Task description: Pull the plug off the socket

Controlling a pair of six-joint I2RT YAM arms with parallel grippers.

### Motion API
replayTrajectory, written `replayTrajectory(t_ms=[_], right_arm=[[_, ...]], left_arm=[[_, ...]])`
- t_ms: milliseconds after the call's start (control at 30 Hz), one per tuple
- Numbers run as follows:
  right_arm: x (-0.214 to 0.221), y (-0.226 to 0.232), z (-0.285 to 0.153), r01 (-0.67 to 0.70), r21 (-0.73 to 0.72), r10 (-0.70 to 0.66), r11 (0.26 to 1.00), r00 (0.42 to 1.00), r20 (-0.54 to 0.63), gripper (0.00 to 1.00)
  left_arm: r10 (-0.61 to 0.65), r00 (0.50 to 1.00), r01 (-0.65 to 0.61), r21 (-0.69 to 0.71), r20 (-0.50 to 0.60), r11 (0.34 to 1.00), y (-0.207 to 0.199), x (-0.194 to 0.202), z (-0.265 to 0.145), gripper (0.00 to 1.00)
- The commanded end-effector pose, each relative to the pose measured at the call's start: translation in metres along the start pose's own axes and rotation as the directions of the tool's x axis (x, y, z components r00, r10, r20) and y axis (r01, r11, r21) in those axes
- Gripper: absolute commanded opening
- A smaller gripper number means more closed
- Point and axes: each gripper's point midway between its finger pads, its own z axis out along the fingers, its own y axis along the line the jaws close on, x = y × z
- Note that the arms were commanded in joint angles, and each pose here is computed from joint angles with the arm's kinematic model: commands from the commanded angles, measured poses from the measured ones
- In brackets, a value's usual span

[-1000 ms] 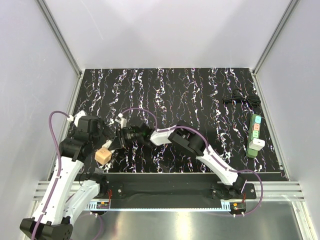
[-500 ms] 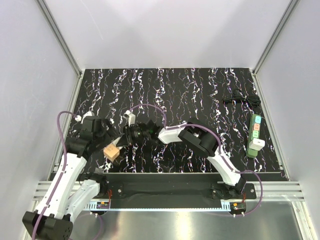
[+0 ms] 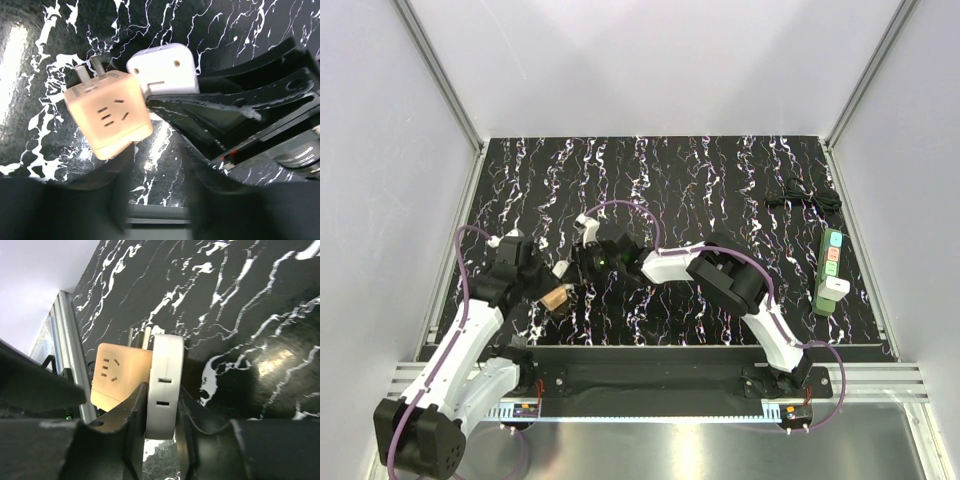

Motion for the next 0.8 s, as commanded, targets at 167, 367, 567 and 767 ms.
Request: replayTrajectory(t_ms=[167, 367, 567, 767], right_arm=[[-0.029, 0.009, -0.014, 0.064, 0.011, -0.064, 0.998, 0.996, 0.064, 0.41], [-0.030, 0.021, -0.018, 0.074, -0.037, -0.072, 0.997, 0.995, 0.064, 0.50], [-0.033, 0.038, -0.022, 0.088, -0.115, -0.080, 0.989, 0.994, 0.071, 0.60], [-0.037, 0.052, -0.031, 0.106, -0.165, -0.090, 0.981, 0.991, 0.102, 0.71]], left_arm=[[-0.003, 0.991, -0.004, 0.052, 0.137, 0.999, -0.010, -0.027, -0.009, 0.20], [-0.026, 0.993, 0.024, 0.017, 0.116, 1.000, -0.003, -0.023, -0.001, 0.18], [-0.047, 0.992, 0.051, -0.031, 0.116, 0.998, 0.011, -0.019, 0.005, 0.17], [-0.063, 0.992, 0.070, -0.065, 0.107, 0.995, 0.021, -0.014, 0.010, 0.14]])
